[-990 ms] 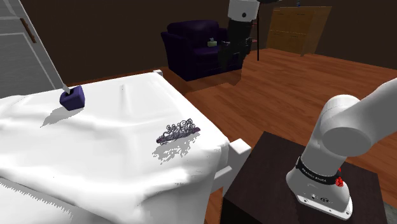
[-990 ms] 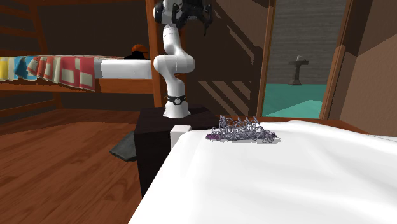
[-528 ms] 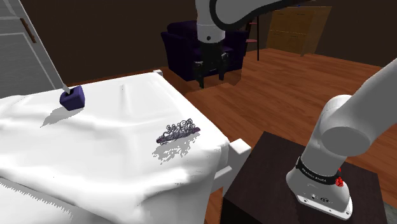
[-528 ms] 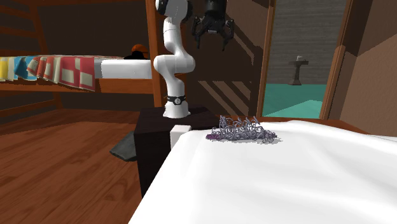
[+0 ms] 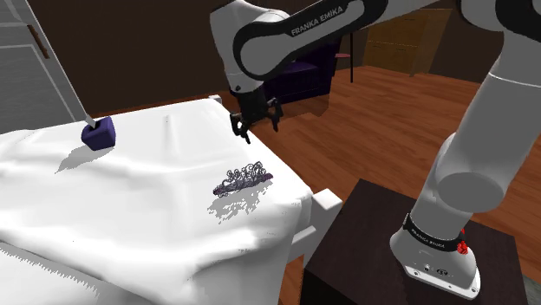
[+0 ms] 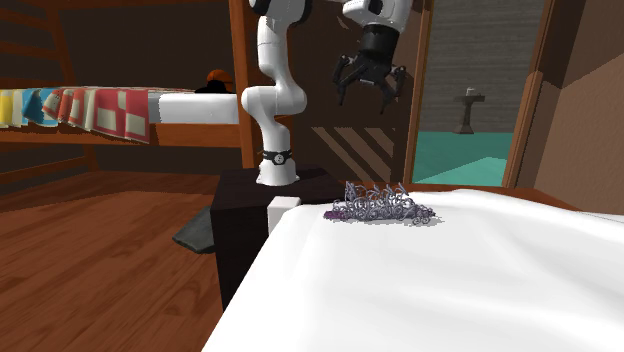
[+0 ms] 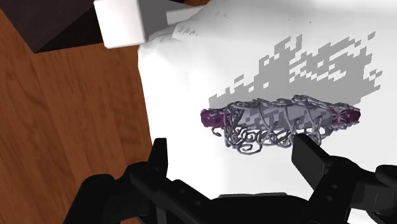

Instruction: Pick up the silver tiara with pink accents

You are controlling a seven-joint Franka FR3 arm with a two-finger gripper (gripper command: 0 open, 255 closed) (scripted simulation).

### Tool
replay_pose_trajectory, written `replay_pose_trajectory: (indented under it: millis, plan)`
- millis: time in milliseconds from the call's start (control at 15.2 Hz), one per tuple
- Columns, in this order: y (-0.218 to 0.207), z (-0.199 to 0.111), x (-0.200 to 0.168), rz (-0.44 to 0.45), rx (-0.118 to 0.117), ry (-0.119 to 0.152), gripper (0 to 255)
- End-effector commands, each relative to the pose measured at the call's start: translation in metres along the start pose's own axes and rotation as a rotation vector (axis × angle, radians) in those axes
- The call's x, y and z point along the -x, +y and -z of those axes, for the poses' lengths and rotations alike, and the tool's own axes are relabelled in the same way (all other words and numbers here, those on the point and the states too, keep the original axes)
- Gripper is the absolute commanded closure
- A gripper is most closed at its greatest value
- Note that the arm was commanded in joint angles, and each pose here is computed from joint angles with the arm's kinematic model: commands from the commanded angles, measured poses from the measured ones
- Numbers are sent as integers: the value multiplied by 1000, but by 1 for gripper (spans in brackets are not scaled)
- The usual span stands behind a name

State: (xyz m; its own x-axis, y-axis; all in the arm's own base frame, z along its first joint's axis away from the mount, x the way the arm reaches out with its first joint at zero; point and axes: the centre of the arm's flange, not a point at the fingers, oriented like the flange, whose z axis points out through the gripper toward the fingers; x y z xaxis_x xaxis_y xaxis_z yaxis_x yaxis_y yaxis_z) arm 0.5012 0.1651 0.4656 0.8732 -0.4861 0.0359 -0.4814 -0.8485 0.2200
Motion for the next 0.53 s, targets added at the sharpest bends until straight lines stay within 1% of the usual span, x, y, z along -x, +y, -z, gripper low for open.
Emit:
replay_pose_trajectory:
  millis: [0, 462]
  plan:
    - [-25, -16, -9, -38, 33, -15, 0]
    - [-104, -78, -48, -157, 144, -66, 0]
